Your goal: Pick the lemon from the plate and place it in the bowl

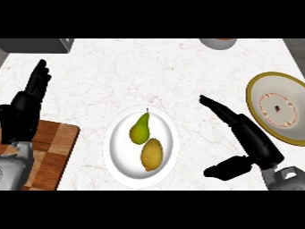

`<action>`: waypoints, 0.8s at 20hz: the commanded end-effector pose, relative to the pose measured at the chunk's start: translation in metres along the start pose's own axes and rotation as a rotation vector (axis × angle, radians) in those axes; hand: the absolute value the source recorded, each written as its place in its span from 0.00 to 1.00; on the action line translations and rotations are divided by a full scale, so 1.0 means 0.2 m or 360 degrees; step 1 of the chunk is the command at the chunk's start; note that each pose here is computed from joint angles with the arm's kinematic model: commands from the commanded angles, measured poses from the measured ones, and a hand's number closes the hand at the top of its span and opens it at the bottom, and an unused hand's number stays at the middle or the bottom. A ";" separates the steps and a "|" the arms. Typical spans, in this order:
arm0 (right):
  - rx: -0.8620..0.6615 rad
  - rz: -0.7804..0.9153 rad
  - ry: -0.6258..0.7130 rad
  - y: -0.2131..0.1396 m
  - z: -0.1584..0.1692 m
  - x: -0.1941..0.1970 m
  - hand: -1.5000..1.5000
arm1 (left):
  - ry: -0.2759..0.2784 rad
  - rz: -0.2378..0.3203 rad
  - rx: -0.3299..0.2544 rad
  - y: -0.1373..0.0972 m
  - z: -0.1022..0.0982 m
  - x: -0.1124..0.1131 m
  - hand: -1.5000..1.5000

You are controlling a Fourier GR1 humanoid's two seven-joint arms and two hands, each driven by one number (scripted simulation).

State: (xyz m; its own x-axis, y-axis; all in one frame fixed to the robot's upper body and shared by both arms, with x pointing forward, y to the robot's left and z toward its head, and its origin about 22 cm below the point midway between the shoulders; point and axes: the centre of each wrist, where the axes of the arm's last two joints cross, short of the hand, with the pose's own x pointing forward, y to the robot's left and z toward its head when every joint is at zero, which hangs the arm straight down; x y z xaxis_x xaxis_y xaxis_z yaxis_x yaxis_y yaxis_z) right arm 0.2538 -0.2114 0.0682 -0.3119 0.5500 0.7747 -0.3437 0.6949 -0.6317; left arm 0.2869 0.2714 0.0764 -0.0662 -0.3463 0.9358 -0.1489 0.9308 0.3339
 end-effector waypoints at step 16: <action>0.0714 0.0419 0.0362 0.32 -0.40 0.39 0.00 | -0.0018 -0.0016 0.0021 -0.02 0.01 0.01 0.50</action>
State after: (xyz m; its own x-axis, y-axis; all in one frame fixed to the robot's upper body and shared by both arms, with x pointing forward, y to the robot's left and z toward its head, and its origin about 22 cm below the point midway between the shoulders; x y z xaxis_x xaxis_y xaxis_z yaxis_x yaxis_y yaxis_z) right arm 0.2739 -0.0928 0.0971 -0.2714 0.7632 0.5864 -0.6054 0.3382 -0.7205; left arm 0.2865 0.2683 0.0772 -0.0743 -0.3488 0.9342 -0.1538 0.9296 0.3349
